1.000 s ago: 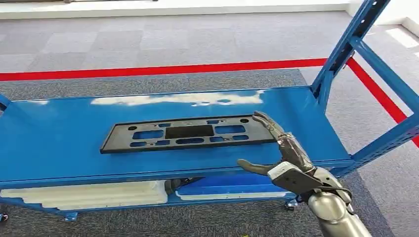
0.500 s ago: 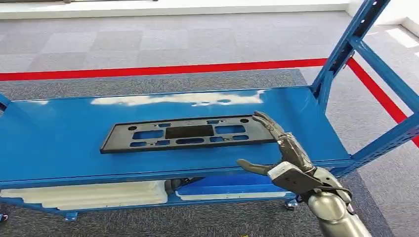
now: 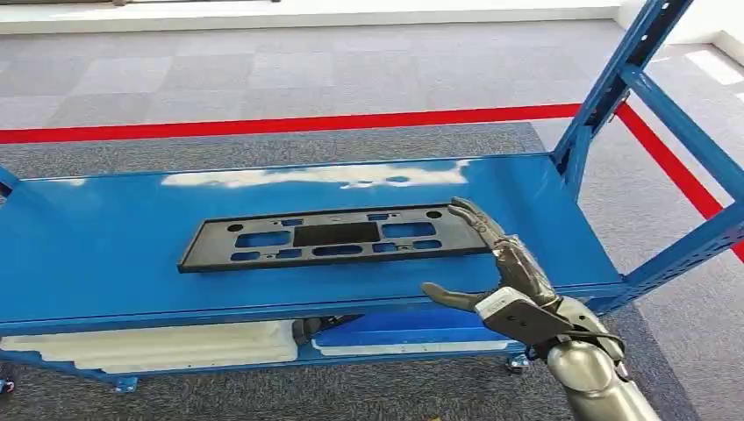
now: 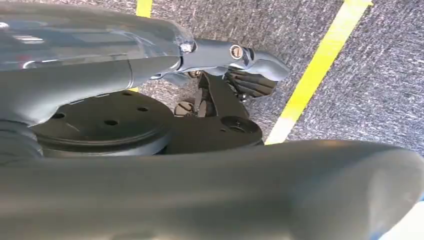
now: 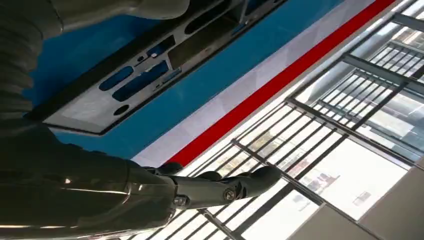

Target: Take the parts from the cabinet and place them on the table.

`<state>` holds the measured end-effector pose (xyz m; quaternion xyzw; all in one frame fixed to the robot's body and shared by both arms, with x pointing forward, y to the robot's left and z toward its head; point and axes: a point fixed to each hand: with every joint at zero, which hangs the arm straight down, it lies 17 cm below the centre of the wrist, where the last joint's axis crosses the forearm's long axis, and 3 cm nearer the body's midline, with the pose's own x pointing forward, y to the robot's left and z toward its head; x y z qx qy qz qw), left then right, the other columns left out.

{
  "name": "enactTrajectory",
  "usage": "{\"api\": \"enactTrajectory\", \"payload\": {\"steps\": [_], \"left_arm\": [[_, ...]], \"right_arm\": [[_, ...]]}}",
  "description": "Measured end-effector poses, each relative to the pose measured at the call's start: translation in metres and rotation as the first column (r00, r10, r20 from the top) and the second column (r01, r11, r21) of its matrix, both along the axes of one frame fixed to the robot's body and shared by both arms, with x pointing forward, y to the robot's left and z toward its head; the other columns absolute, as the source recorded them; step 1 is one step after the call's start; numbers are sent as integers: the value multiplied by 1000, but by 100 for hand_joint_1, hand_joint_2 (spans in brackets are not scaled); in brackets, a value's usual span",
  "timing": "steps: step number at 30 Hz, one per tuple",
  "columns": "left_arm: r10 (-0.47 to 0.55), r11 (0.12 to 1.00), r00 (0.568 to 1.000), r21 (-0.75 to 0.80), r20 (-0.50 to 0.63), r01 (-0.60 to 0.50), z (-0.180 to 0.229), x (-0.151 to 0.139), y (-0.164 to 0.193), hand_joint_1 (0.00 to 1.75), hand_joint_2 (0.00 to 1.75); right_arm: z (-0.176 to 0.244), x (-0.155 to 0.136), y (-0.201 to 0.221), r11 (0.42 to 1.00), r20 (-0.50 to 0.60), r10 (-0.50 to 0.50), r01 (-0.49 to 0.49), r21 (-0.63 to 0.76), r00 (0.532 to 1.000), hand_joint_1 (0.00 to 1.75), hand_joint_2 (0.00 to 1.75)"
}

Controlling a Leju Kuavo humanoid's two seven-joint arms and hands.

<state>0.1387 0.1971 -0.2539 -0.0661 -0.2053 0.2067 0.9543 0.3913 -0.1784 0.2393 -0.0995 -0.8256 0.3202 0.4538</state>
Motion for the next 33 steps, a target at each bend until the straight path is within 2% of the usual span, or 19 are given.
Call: {"api": "enactTrajectory", "payload": {"steps": [33], "left_arm": [[0,1000,1000,0,0,0,0,0,0,0,0]], "right_arm": [[0,0,0,1000,0,0,0,0,1000,0,175]]}}
